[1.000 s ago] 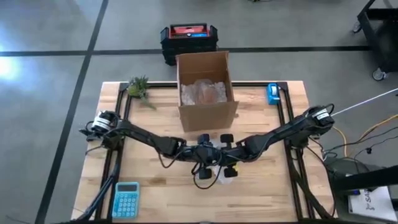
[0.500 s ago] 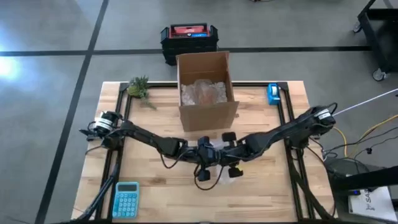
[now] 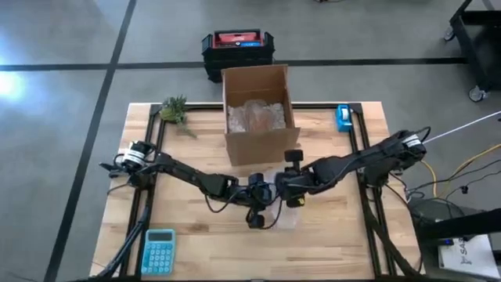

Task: Wrap mug
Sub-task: Wrap the yellow mug with bubble wrap

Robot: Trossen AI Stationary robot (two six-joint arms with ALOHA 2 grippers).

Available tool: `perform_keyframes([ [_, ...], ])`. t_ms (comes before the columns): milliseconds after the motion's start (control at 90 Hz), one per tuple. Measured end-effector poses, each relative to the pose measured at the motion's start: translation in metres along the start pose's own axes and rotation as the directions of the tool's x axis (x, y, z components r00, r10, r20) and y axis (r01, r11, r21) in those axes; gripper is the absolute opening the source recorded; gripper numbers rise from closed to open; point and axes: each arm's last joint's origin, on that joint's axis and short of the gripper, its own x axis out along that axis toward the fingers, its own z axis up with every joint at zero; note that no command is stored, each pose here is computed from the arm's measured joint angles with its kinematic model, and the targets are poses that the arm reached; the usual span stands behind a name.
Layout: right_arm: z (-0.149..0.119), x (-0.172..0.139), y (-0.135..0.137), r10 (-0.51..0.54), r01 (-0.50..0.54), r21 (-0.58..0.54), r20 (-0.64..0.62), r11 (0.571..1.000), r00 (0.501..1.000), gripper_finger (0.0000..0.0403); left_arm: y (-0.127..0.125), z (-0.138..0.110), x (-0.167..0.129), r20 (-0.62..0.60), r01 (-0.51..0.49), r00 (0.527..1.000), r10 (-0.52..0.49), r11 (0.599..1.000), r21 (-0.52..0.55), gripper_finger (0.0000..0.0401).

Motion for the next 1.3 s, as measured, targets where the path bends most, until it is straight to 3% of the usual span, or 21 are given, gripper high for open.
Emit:
perform_keyframes([
  [100,-0.017,0.022,0.008,0.046,-0.046,0.014,-0.048,0.999,0.998,0.0002,0.0,0.0,0.0,0.001,0.001,1.0,-0.001,1.0,0.0,0.0],
  [333,-0.026,0.063,0.028,0.159,-0.181,0.099,0.201,0.978,0.967,0.0002,-0.001,0.003,-0.004,0.011,0.023,1.0,-0.023,1.0,-0.005,0.0],
  [533,-0.035,0.073,0.04,0.339,-0.365,0.111,0.198,0.924,0.92,0.0002,-0.001,0.015,-0.013,0.034,0.034,0.999,-0.033,0.999,-0.028,0.0],
  [711,-0.036,0.07,0.04,0.339,-0.36,0.118,0.166,0.926,0.926,0.0002,0.001,0.014,-0.014,0.017,0.016,1.0,-0.016,0.999,-0.028,0.0],
  [878,-0.027,0.032,0.023,0.328,-0.334,0.084,0.081,0.939,0.941,0.0002,0.003,0.011,-0.013,-0.003,0.001,1.0,-0.002,1.0,-0.027,0.0],
  [1044,-0.007,-0.006,0.009,0.306,-0.323,0.072,0.18,0.944,0.935,0.0002,0.003,0.011,-0.013,-0.006,0.004,1.0,-0.004,1.0,-0.026,0.0],
  [1300,-0.022,0.02,0.013,0.277,-0.293,0.104,0.143,0.951,0.95,0.0002,0.003,0.013,-0.014,0.005,0.003,1.0,-0.003,1.0,-0.028,0.0],
])
